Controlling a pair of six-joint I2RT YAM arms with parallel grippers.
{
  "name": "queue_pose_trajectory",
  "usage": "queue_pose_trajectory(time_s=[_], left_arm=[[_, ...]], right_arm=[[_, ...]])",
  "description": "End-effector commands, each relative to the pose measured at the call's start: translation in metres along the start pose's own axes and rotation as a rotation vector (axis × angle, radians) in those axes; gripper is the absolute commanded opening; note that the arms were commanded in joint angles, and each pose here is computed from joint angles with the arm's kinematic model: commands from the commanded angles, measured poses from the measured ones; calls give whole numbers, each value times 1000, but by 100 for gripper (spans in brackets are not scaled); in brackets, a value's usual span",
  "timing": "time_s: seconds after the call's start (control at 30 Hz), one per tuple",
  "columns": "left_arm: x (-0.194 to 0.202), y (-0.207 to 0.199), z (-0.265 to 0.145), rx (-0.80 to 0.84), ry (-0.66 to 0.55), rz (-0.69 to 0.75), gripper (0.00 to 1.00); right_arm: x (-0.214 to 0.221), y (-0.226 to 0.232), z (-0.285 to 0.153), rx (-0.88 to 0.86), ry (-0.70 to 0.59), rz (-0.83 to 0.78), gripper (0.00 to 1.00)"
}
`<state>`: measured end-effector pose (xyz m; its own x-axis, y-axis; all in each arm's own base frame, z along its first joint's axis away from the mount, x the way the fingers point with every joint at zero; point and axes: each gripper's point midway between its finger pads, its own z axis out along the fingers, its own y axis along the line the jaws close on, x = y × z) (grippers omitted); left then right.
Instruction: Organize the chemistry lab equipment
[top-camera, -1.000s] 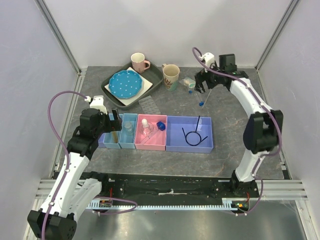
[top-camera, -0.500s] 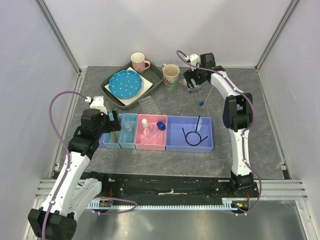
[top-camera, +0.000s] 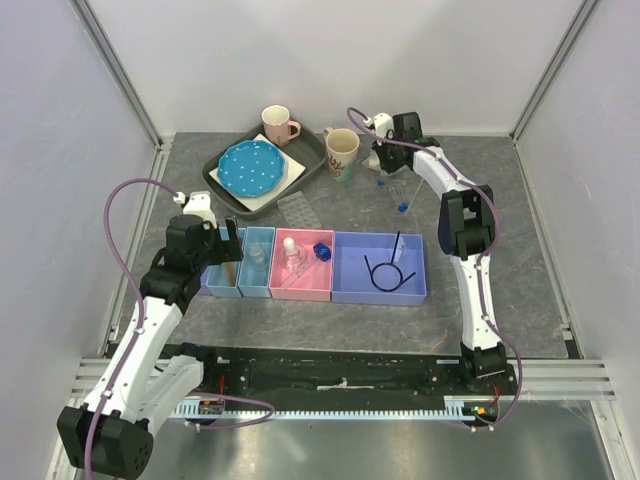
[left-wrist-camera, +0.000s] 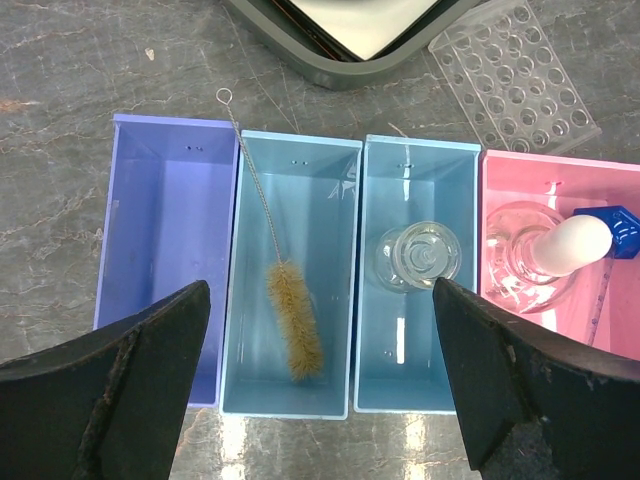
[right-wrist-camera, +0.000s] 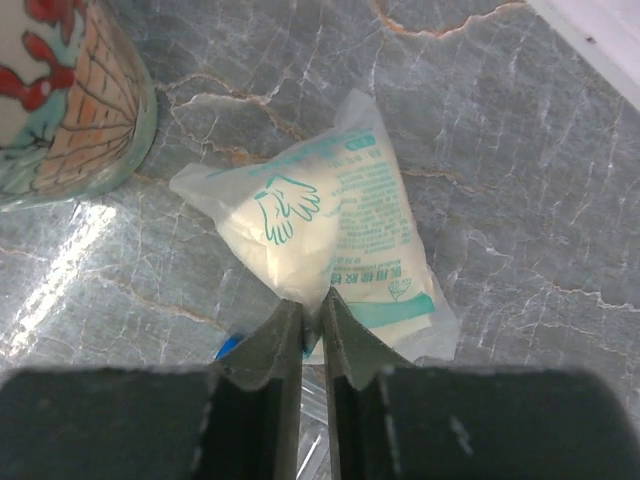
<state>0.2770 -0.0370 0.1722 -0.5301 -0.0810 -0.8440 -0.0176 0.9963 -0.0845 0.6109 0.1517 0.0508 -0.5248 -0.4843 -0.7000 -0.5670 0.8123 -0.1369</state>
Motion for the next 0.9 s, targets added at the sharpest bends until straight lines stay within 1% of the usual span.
queue_pose_trajectory(time_s=[0.0, 0.07, 0.17, 0.2, 0.27, 0.3, 0.33, 0.37, 0.4, 0.43, 0.47, 0.5, 0.53, 0.57, 0.6, 0.63, 0.67, 0.7, 0.73, 0.77, 0.8, 0.83, 0.87], left_arm=[[-12, 1, 0, 4, -49, 29, 98], [-14, -1, -2, 15, -61, 27, 98], [-18, -5, -8, 37, -80, 14, 99], [-20, -7, -10, 48, -86, 8, 99], [-23, -16, -17, 95, -94, -29, 99], [-30, -21, -22, 118, -103, -49, 99], [-29, -31, -28, 167, -84, -100, 99], [-31, -37, -32, 199, -84, -128, 99], [-38, -44, -40, 235, -101, -156, 99], [-38, -57, -46, 303, -86, -212, 99], [-43, -65, -52, 349, -100, -237, 99], [-46, -72, -58, 394, -107, -260, 100], [-47, -87, -67, 481, -85, -313, 100], [-54, -95, -73, 533, -100, -342, 100], [-54, -104, -75, 582, -88, -376, 100], [-52, -119, -84, 672, -29, -459, 100], [-53, -127, -88, 719, -6, -508, 99], [-59, -135, -89, 781, -14, -547, 99], [-58, -147, -96, 855, 59, -637, 99], [-61, -153, -98, 896, 72, -664, 99], [-69, -159, -102, 945, 44, -667, 99], [-71, -167, -107, 973, 56, -679, 99], [-72, -172, -105, 973, 59, -681, 99]], right_arm=[[-44, -20, -12, 69, -118, 0, 14], [-55, -24, -20, 80, -147, 6, 9], [-74, -34, -43, 106, -198, 32, 6], [-89, -39, -61, 121, -234, 39, 5], [-89, -47, -78, 122, -257, 75, 4], [-105, -49, -103, 125, -301, 79, 4], [-95, -48, -108, 110, -289, 97, 4], [-106, -50, -135, 83, -336, 104, 4], [-104, -48, -145, 57, -343, 110, 4], [-89, -41, -147, 21, -323, 124, 4], [-84, -43, -160, -6, -331, 135, 4], [-96, -29, -188, -75, -388, 111, 4], [-77, -17, -189, -134, -364, 123, 4], [-82, -13, -218, -148, -403, 109, 4], [-80, 3, -229, -219, -421, 80, 5], [-64, 19, -230, -268, -400, 79, 4], [-67, 32, -253, -294, -424, 50, 5], [-65, 50, -264, -373, -449, 22, 5], [-51, 63, -266, -418, -433, 27, 5], [-54, 75, -286, -441, -463, 3, 5], [-51, 85, -294, -474, -475, -8, 5], [-42, 102, -298, -541, -478, -12, 6], [-44, 115, -313, -571, -502, -45, 7]])
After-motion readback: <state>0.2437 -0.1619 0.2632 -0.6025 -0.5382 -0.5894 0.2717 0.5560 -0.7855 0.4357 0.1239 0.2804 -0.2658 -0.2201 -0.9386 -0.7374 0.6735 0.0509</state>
